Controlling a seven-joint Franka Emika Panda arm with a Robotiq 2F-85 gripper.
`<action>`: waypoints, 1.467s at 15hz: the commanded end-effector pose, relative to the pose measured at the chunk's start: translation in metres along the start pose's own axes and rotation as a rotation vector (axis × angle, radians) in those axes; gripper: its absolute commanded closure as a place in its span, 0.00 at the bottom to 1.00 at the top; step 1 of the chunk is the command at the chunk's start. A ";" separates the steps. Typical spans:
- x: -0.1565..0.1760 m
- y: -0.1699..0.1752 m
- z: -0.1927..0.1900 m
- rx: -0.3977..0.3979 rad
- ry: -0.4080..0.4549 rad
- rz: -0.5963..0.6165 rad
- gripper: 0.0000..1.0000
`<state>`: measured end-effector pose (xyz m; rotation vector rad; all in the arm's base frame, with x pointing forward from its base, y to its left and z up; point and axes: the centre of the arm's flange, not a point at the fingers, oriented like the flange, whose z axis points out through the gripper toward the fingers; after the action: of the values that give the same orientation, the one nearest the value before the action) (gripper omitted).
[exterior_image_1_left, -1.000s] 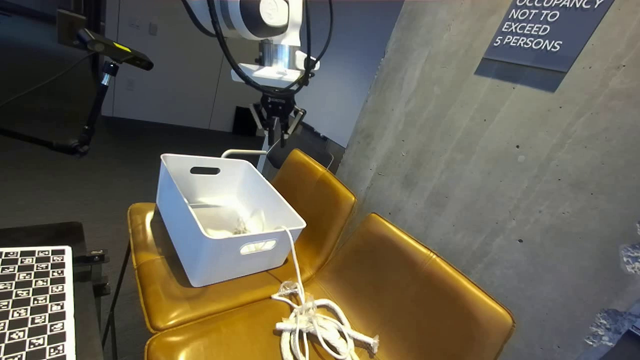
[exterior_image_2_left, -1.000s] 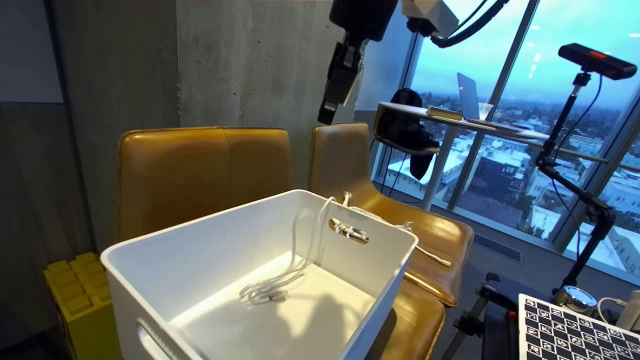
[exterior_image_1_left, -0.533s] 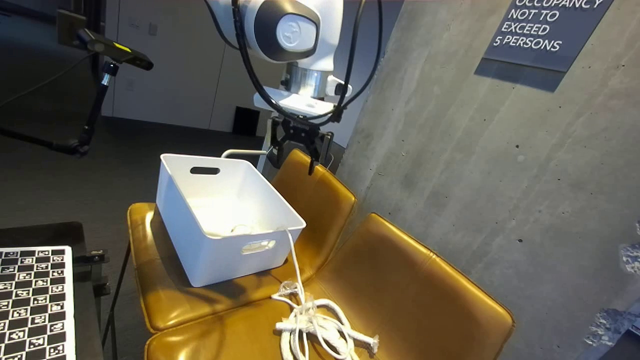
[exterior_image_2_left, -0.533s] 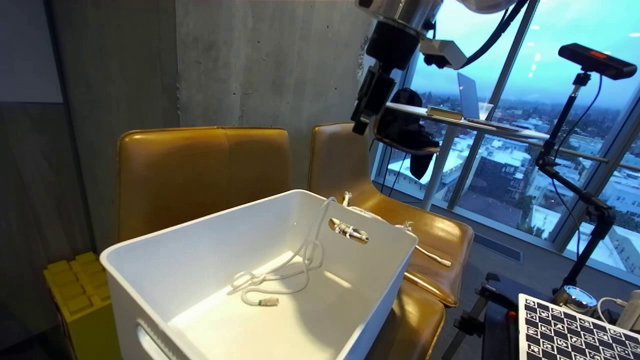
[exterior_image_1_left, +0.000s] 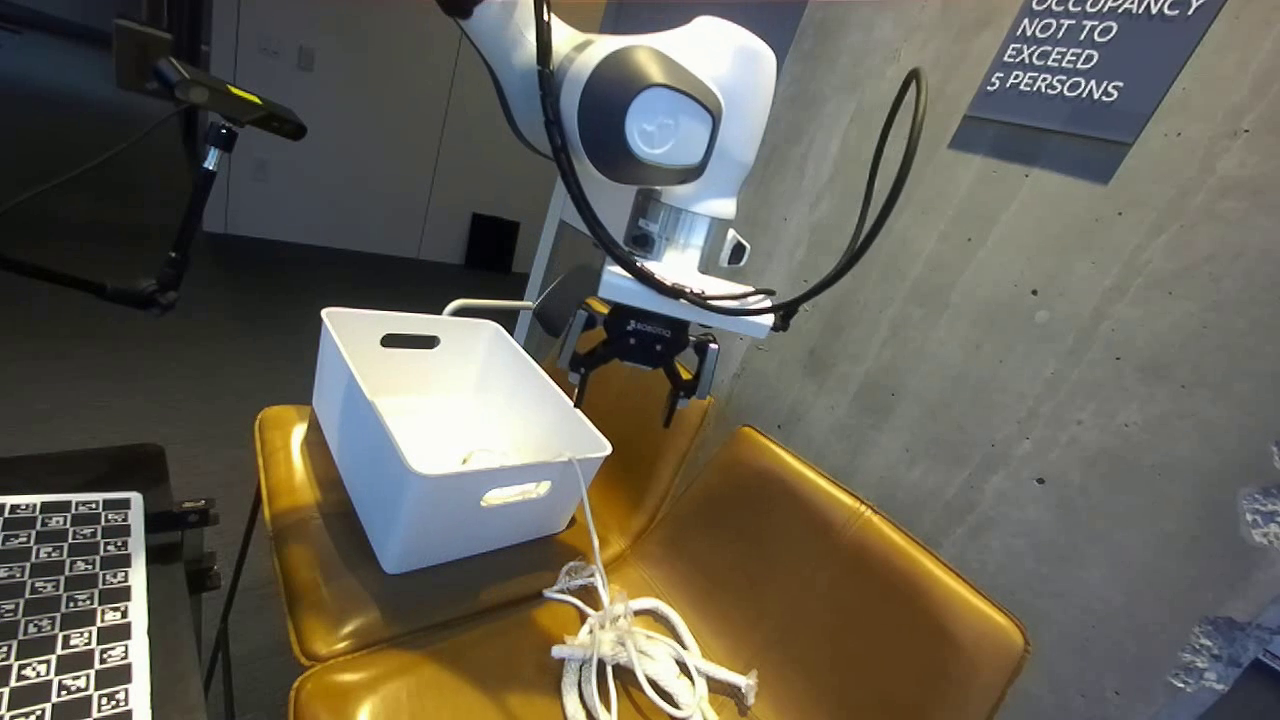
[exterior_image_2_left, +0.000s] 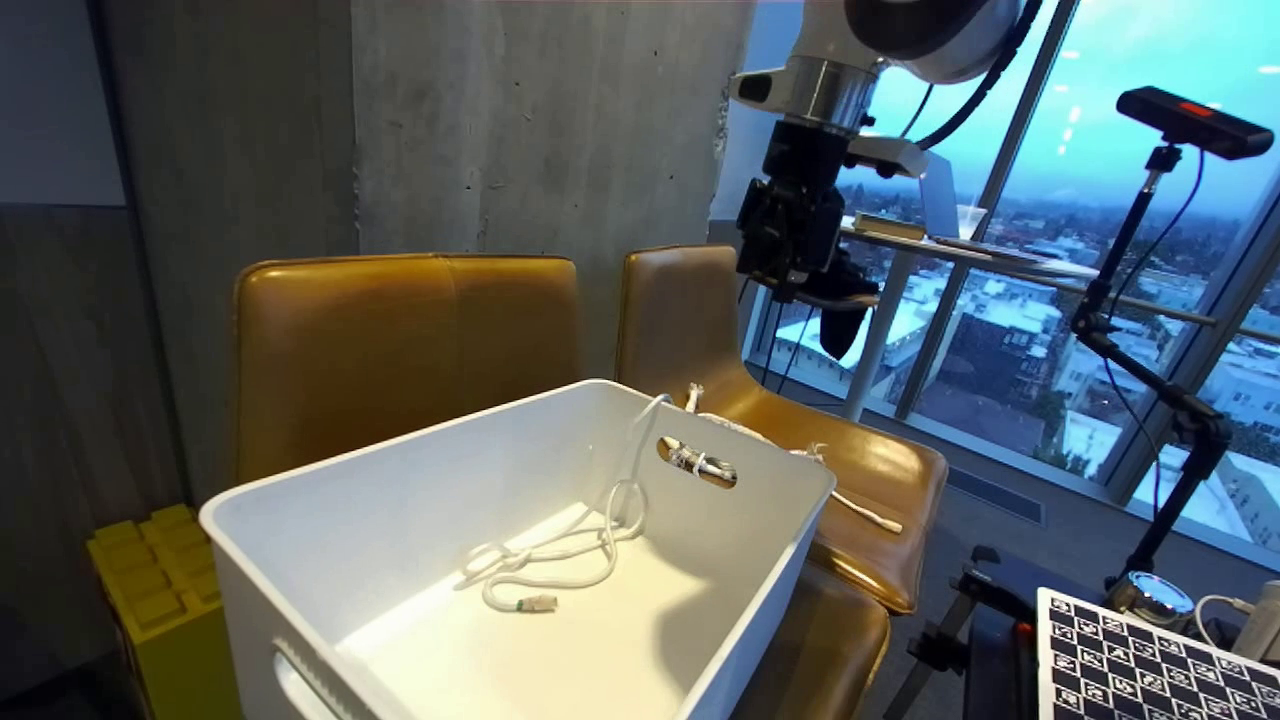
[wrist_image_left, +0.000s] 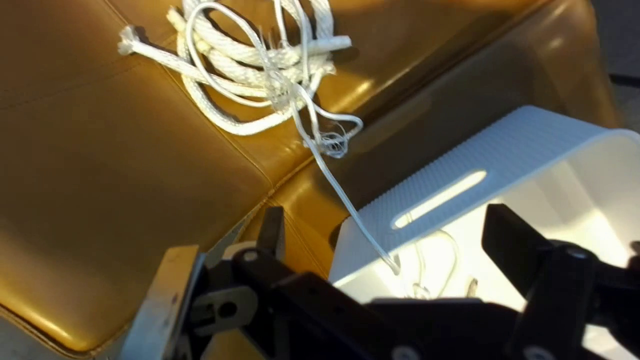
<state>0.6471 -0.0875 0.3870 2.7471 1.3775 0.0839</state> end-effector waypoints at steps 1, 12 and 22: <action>0.012 0.041 0.037 -0.068 -0.066 -0.120 0.00; 0.042 0.049 0.153 -0.118 -0.135 -0.257 0.00; 0.079 0.013 0.191 -0.100 -0.150 -0.323 0.26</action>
<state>0.7121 -0.0486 0.2036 2.4038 1.6951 -0.0804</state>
